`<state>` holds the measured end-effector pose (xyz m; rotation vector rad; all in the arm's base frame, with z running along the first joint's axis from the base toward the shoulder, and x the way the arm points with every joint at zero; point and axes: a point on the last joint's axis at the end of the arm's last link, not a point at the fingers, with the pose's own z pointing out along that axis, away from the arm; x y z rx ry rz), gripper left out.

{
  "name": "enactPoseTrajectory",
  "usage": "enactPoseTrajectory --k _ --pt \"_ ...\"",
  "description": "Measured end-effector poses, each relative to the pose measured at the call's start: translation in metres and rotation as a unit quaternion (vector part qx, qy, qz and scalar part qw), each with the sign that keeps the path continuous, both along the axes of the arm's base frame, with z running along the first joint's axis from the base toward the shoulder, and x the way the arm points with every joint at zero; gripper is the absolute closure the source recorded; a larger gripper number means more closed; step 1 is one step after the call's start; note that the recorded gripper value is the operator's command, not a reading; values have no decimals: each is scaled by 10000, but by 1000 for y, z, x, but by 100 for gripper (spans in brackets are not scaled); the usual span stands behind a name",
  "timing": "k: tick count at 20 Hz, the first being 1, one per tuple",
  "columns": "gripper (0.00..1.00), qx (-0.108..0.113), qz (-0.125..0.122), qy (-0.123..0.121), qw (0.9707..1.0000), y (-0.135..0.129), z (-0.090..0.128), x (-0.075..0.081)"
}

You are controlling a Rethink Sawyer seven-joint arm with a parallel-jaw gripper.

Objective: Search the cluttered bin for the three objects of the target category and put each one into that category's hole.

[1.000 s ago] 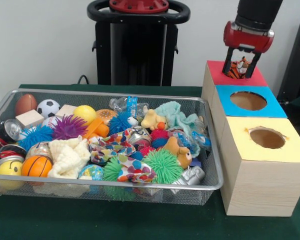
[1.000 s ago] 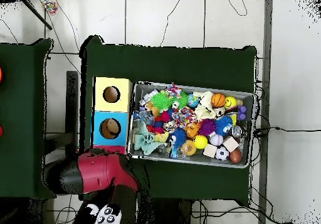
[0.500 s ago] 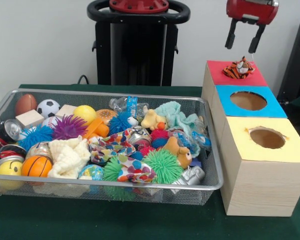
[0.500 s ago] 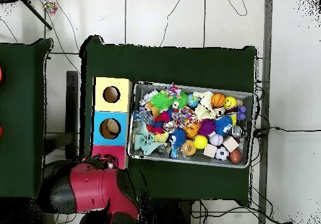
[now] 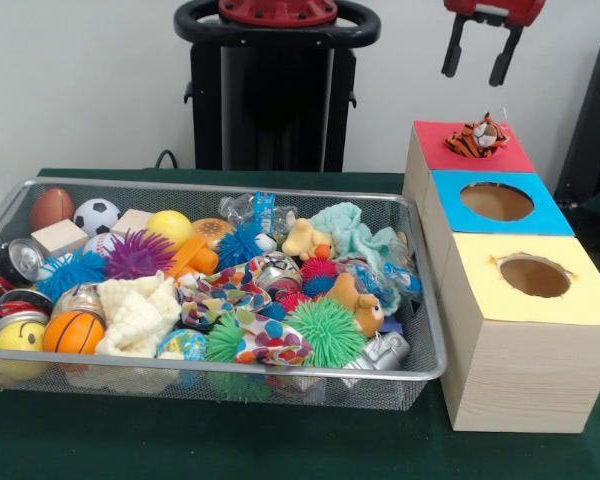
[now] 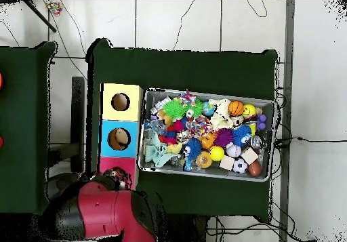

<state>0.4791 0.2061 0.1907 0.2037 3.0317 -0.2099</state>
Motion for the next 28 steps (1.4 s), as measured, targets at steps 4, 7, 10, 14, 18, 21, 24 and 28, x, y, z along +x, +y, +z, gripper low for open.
enactPoseTrajectory --k 4,7,10,14,18,21,24,28 --pt "0 -50 51 37 10000 -2 -1 -3" --pt "0 -102 85 94 9999 -3 -7 -6" --pt "0 -198 178 208 9994 -2 -17 -13" --pt "0 -292 335 341 9984 3 -30 -22" --pt "0 -343 392 426 9977 3 -38 -27" --pt "0 -400 419 518 9970 1 -46 -31" --pt "0 -537 474 666 9952 -6 -59 -38" --pt "0 -704 544 864 9923 -14 -75 -49"
